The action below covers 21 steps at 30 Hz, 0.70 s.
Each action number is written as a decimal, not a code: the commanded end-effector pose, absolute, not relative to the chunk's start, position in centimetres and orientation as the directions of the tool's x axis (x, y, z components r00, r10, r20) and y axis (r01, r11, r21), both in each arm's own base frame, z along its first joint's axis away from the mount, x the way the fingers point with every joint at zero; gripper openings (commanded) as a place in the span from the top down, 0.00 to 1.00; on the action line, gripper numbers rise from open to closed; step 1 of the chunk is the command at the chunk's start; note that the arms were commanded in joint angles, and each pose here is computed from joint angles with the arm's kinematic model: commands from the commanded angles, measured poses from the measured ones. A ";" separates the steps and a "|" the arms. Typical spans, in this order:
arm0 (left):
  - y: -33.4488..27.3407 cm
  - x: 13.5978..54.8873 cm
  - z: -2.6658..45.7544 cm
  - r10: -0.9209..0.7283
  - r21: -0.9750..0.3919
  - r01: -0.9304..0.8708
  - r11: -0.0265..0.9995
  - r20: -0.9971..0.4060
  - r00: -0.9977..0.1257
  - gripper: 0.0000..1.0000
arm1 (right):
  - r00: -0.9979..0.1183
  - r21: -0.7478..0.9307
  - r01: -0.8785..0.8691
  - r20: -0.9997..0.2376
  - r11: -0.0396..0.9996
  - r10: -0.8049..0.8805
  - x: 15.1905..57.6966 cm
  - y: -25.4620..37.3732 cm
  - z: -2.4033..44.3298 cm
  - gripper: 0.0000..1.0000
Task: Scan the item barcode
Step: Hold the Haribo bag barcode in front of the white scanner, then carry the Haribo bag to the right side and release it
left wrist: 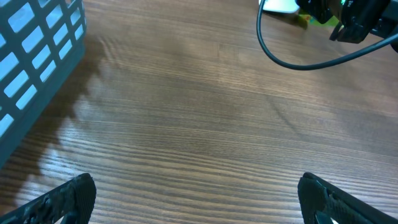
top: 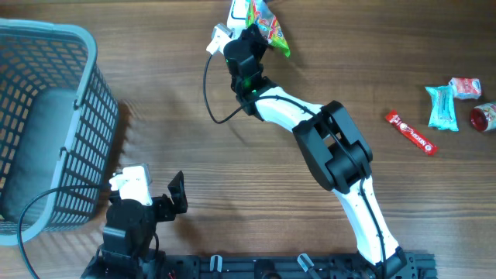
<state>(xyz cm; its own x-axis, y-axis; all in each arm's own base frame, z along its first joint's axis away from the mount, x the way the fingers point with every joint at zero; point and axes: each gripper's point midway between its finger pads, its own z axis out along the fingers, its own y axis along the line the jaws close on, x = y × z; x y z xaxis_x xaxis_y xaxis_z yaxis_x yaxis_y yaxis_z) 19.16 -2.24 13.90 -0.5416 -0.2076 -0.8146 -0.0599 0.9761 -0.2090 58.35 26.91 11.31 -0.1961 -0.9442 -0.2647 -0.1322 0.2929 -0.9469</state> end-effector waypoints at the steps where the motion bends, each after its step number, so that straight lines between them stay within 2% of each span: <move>1: -2.2 19.2 13.8 -0.216 -0.216 -0.063 0.974 -0.815 -0.538 0.00 | -0.249 -0.963 -0.118 -0.207 0.241 -0.946 58.5 25.8 10.9 0.96; 10: -2.2 19.2 13.8 -0.216 -0.216 -0.063 0.974 -0.815 -0.538 0.00 | -0.429 -0.983 -0.006 -0.162 0.182 -0.889 59.2 20.0 13.2 0.96; 16: -2.2 19.2 13.8 -0.216 -0.216 -0.063 0.974 -0.815 -0.538 0.00 | -0.555 -0.953 0.239 -0.290 0.185 -0.779 59.0 13.9 18.9 0.96; 21: -2.2 19.2 13.8 -0.216 -0.216 -0.063 0.974 -0.815 -0.538 0.00 | -0.694 -0.959 0.259 -0.266 0.113 -0.669 58.6 7.3 20.3 0.96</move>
<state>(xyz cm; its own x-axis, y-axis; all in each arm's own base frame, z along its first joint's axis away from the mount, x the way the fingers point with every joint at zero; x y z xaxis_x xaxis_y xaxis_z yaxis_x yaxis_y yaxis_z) 19.16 -2.24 13.90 -0.5416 -0.2076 -0.8146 -0.0599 0.9761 -0.2090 59.30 12.45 19.64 -0.5428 -0.7713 -0.3325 0.2836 0.2043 -0.9369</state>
